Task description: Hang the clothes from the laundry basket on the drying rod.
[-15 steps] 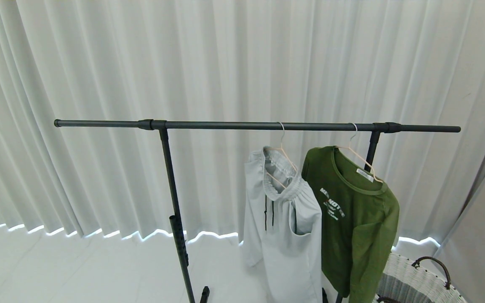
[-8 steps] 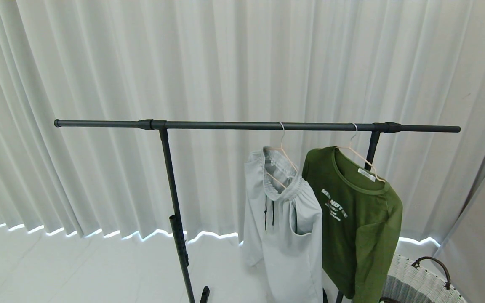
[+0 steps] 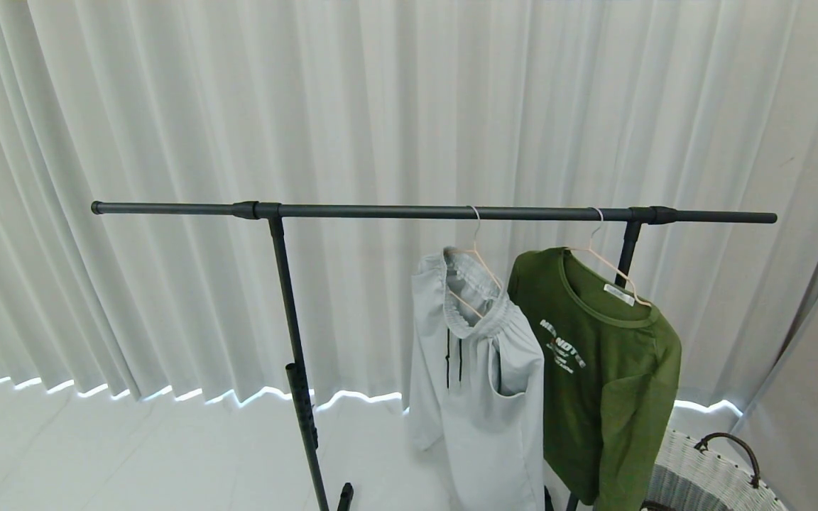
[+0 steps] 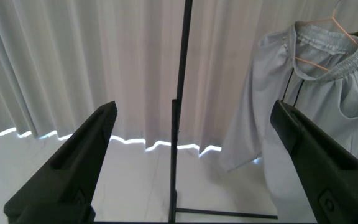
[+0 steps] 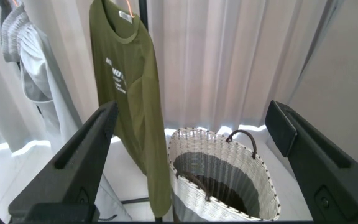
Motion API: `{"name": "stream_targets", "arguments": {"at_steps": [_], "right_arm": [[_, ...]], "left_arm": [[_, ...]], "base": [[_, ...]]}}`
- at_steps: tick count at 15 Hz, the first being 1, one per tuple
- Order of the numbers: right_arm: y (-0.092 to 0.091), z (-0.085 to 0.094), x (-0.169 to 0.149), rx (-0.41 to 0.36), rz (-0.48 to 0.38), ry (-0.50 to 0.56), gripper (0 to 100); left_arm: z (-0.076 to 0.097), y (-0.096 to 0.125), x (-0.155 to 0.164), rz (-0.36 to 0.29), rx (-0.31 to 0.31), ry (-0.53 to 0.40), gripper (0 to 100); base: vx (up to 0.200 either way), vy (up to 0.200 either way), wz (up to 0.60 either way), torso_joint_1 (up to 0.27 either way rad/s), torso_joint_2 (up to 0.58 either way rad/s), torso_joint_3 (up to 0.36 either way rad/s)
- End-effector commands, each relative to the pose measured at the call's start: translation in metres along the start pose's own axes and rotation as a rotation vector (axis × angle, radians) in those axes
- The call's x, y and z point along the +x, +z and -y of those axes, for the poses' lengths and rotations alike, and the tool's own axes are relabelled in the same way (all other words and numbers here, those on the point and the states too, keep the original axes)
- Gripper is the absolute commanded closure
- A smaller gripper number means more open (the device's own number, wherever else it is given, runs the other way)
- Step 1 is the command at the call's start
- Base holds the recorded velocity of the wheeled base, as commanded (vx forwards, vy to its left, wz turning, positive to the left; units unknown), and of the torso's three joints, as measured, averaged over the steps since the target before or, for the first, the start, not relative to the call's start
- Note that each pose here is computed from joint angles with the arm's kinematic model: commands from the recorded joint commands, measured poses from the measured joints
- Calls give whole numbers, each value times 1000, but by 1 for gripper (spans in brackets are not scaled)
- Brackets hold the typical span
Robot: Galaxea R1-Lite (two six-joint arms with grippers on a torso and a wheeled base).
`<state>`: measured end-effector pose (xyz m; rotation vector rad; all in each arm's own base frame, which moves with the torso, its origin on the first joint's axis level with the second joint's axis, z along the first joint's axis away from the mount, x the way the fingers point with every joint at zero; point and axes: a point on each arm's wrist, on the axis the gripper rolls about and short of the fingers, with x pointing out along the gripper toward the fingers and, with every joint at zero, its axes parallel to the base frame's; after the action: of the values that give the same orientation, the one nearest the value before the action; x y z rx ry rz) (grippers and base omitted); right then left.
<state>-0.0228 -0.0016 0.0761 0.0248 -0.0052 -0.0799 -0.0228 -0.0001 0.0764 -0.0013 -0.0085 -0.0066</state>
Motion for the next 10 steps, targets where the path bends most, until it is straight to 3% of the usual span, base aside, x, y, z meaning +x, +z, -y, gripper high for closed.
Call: {"name": "stream_targets", "arguments": {"at_steps": [1, 10], "right_arm": [[0, 0, 0, 0, -1, 0, 0], [0, 0, 0, 0, 0, 0, 0]], "left_arm": [[0, 0, 0, 1, 0, 0, 0], [0, 0, 0, 1, 0, 0, 0]], "base": [[0, 0, 0, 0, 0, 0], [0, 0, 0, 0, 0, 0]]}}
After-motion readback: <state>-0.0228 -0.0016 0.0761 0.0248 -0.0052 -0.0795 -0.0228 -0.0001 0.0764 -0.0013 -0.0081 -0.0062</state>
